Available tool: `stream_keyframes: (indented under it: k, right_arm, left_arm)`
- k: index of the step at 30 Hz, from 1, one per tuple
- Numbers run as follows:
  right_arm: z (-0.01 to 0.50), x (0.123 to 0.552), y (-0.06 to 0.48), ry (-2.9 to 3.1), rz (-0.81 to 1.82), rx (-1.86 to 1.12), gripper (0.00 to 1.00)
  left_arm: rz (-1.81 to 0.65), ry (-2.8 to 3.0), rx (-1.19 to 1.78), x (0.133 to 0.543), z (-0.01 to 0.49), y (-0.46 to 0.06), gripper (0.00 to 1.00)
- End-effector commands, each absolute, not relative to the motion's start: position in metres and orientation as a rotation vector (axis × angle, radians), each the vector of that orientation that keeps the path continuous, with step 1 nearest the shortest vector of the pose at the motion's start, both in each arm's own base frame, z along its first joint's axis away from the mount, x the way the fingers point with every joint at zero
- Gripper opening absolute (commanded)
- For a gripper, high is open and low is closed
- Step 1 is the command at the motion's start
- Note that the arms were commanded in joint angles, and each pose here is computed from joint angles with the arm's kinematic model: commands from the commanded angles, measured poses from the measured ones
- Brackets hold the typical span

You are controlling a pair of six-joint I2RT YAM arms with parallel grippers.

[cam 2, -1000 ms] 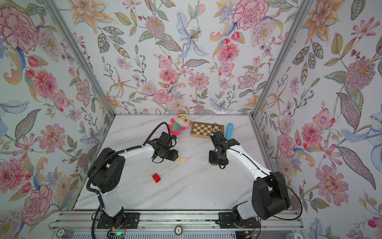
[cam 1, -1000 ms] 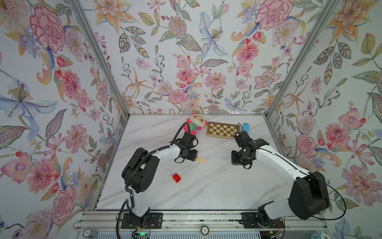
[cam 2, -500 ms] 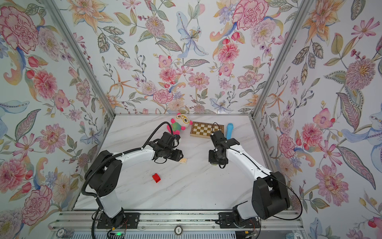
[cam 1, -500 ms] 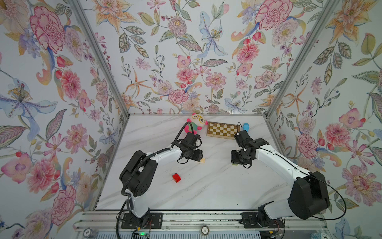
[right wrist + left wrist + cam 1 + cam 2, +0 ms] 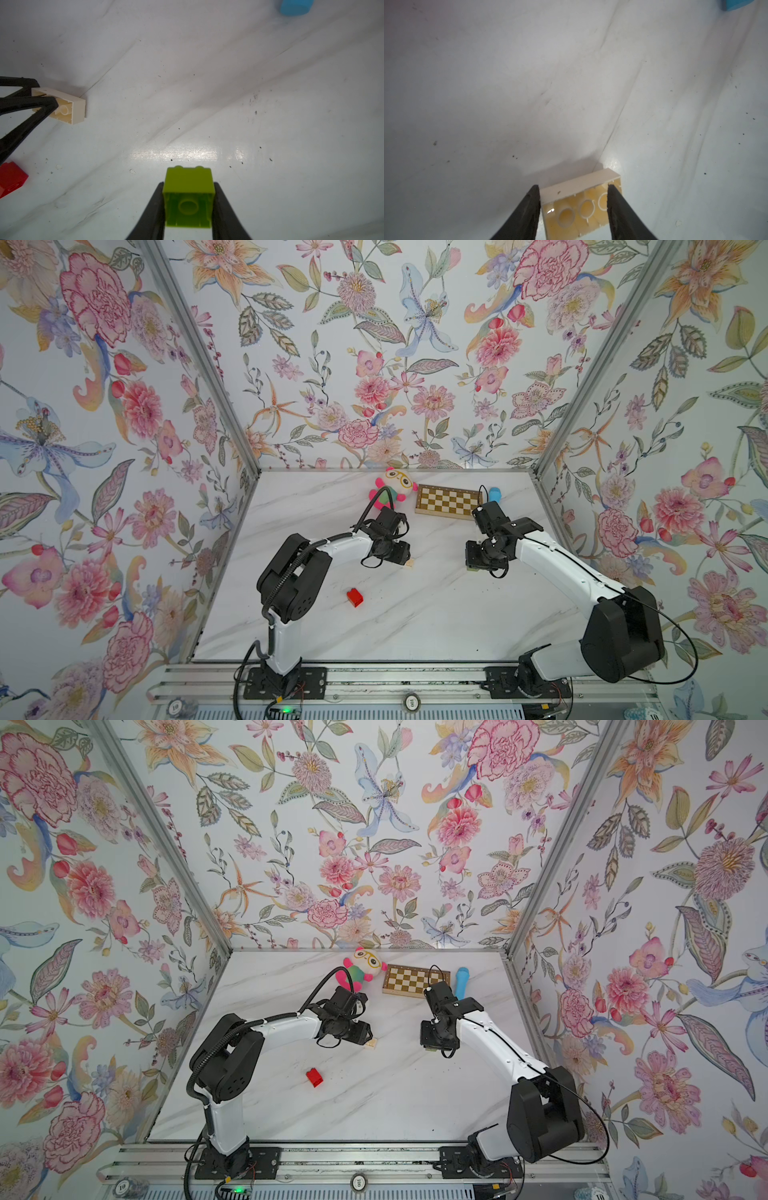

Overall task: Assemble the letter r with lego
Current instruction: Adjust the lego brick at the center of the board.

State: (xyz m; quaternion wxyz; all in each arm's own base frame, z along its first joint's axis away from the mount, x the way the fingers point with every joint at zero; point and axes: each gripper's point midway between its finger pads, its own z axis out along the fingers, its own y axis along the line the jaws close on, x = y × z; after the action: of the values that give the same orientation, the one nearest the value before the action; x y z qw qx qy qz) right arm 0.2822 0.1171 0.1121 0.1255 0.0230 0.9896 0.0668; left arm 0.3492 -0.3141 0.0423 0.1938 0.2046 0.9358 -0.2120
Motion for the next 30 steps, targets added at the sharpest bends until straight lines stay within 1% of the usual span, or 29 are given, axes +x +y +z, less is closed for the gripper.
stream_keyframes:
  k: [1, 7, 12, 16, 23, 30]
  right_arm:
    - [0.116, 0.276, 0.112, 2.892, 0.196, 0.059, 0.32]
    - [0.113, 0.278, 0.113, 2.904, 0.200, 0.059, 0.32]
    - [0.111, 0.280, 0.115, 2.914, 0.199, 0.048, 0.32]
    - [0.111, 0.280, 0.114, 2.914, 0.197, 0.050, 0.32]
    - [0.110, 0.279, 0.115, 2.918, 0.202, 0.048, 0.32]
    - [0.108, 0.278, 0.115, 2.925, 0.202, 0.048, 0.32]
  left_arm:
    - [-0.641, 2.609, 0.595, 0.344, 0.055, -0.320, 0.54]
    - [-0.657, 2.612, 0.569, 0.339, 0.054, -0.319, 0.54]
    - [-0.624, 2.595, 0.590, 0.349, 0.064, -0.322, 0.54]
    - [-0.679, 2.587, 0.598, 0.347, 0.071, -0.328, 0.54]
    - [-0.643, 2.581, 0.622, 0.350, 0.062, -0.327, 0.53]
    - [-0.658, 2.582, 0.662, 0.358, 0.055, -0.337, 0.53]
